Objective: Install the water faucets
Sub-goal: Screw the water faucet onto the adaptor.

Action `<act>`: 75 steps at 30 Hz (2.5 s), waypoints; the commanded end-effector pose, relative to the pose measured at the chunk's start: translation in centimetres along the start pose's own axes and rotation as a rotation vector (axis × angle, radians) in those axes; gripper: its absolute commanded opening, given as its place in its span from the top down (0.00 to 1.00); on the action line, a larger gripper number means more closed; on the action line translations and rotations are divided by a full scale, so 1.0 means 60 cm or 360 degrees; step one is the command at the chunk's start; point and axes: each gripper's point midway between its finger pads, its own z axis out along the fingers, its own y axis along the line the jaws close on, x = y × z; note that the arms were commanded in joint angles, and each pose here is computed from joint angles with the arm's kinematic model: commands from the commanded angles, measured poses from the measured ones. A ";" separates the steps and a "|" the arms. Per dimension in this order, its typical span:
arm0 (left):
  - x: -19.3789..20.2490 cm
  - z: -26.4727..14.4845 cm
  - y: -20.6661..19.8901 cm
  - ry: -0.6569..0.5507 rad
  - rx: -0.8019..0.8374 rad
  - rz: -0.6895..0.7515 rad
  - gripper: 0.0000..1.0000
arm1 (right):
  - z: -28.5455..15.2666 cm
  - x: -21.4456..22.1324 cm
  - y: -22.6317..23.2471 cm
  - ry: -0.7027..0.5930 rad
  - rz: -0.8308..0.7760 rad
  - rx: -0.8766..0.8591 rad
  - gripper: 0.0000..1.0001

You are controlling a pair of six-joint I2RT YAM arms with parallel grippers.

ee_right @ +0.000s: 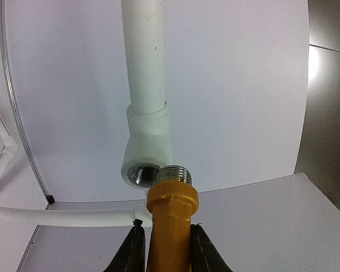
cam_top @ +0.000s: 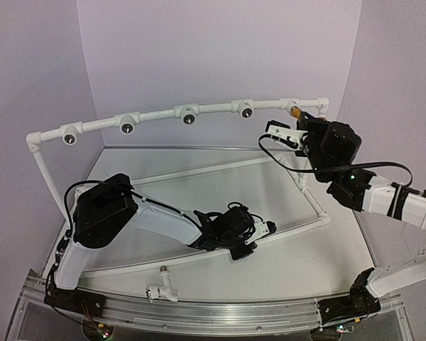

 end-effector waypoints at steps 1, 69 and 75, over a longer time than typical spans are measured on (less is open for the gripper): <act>0.207 0.011 -0.118 0.0587 0.0386 0.0130 1.00 | -0.012 0.018 -0.005 0.0026 0.0097 -0.0025 1.00; 0.214 0.009 -0.121 0.0616 0.0403 0.0128 1.00 | 0.046 0.010 -0.045 0.0054 0.0194 -0.0010 1.00; 0.214 0.011 -0.121 0.0615 0.0405 0.0128 1.00 | 0.050 0.004 -0.069 0.0027 0.0263 -0.0078 1.00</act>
